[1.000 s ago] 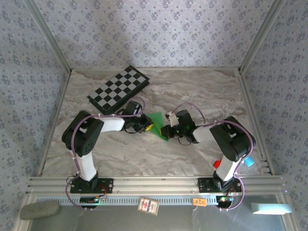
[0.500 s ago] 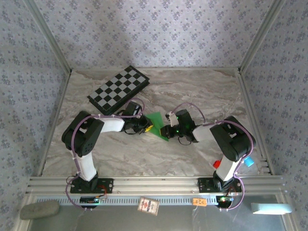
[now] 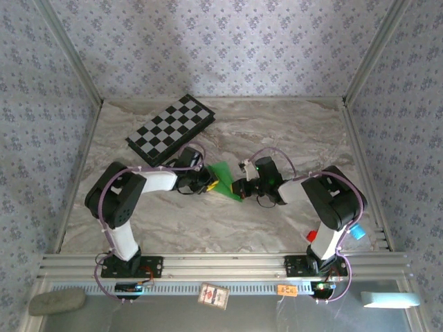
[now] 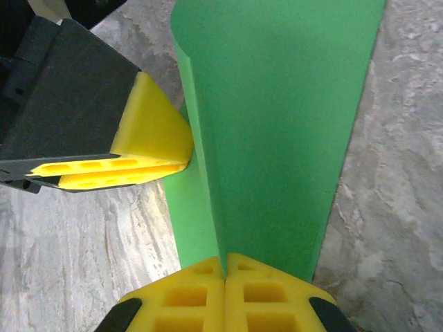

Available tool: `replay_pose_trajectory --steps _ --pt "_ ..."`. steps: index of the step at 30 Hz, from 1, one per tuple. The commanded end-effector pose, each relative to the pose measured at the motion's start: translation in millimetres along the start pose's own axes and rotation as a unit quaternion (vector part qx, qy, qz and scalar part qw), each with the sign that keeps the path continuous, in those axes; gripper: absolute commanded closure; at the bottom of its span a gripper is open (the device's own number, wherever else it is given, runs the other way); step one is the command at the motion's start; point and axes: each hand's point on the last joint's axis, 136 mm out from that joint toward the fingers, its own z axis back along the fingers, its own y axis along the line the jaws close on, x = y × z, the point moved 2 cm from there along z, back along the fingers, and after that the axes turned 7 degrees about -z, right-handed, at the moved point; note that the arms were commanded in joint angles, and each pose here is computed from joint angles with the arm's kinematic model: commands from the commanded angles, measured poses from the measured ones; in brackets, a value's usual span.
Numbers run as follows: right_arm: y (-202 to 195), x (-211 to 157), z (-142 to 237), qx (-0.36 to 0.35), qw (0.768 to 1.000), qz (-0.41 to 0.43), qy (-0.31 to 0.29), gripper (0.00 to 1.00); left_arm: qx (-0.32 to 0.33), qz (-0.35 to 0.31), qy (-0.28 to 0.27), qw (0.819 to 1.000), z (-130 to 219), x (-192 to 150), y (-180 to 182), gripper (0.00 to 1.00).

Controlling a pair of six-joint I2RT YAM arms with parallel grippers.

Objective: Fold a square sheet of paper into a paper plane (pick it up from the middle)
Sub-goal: Fourth fold the wing at the center of the table.

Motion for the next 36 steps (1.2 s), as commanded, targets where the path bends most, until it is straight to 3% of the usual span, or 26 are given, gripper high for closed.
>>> replay_pose_trajectory --steps 1,9,26,36 --pt "10 4 -4 0.042 0.999 0.03 0.002 0.97 -0.004 0.002 -0.015 1.0 13 1 -4 0.78" --pt "6 1 -10 0.048 0.999 0.019 0.011 0.98 -0.011 0.008 0.0 1.0 3 0 -3 0.77" --pt "-13 -5 -11 0.037 0.995 -0.088 0.017 0.98 0.047 0.046 0.003 0.998 -1 -7 30 0.78" --pt "-17 -6 -8 0.051 0.989 -0.131 0.037 0.98 0.015 0.022 -0.011 1.0 7 1 7 0.77"
